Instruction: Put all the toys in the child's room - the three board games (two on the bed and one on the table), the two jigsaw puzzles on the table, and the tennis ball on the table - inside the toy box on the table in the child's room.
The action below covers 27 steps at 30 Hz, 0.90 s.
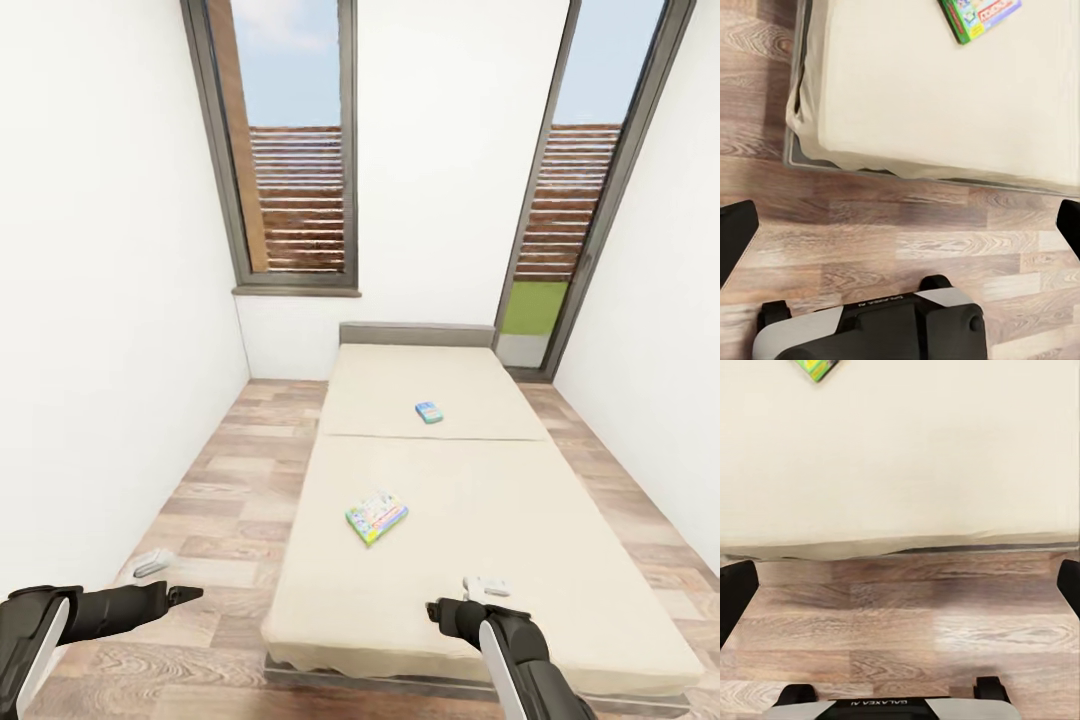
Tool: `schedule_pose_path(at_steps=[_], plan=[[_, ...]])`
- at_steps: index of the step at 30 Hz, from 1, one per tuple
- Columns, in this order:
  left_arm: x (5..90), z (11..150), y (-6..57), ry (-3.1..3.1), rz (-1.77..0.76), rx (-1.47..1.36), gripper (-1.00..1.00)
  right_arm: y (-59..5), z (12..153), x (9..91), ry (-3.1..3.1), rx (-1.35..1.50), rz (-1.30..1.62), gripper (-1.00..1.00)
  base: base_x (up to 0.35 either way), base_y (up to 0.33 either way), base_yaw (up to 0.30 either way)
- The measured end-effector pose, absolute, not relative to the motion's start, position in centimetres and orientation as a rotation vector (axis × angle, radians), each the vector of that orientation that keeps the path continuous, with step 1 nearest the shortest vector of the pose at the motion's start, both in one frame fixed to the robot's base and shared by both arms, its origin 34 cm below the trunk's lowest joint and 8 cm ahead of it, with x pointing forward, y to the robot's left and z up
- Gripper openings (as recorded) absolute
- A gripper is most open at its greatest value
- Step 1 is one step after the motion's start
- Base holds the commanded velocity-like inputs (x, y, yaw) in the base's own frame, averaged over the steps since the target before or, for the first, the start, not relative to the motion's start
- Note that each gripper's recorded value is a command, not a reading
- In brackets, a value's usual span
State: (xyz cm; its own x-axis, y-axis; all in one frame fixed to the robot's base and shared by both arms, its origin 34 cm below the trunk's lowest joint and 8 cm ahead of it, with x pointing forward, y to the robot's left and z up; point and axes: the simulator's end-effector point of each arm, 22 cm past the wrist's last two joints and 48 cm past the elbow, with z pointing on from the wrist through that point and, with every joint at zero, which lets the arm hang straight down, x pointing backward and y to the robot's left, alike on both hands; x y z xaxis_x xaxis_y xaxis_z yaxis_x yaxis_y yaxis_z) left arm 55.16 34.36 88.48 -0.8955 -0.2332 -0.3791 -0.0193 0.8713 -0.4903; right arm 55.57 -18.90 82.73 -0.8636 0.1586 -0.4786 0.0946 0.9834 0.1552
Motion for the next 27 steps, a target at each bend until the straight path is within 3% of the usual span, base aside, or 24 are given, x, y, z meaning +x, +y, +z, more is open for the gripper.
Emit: schedule_pose_path(at_steps=[10,20,27], plan=[[54.98,87.83,34.36,2.622,-0.678,-0.191,1.0,-18.9,82.08,55.31,2.633,0.181,0.171,1.0,0.231,0.09,-0.012],[54.94,87.59,34.34,2.626,-0.68,-0.193,1.0,-18.9,81.79,55.19,2.64,0.182,0.171,1.0,0.092,0.001,-0.202],[54.94,87.62,34.35,2.625,-0.68,-0.192,1.0,-18.93,81.79,55.19,2.639,0.182,0.169,1.0,0.174,-0.033,-0.052]])
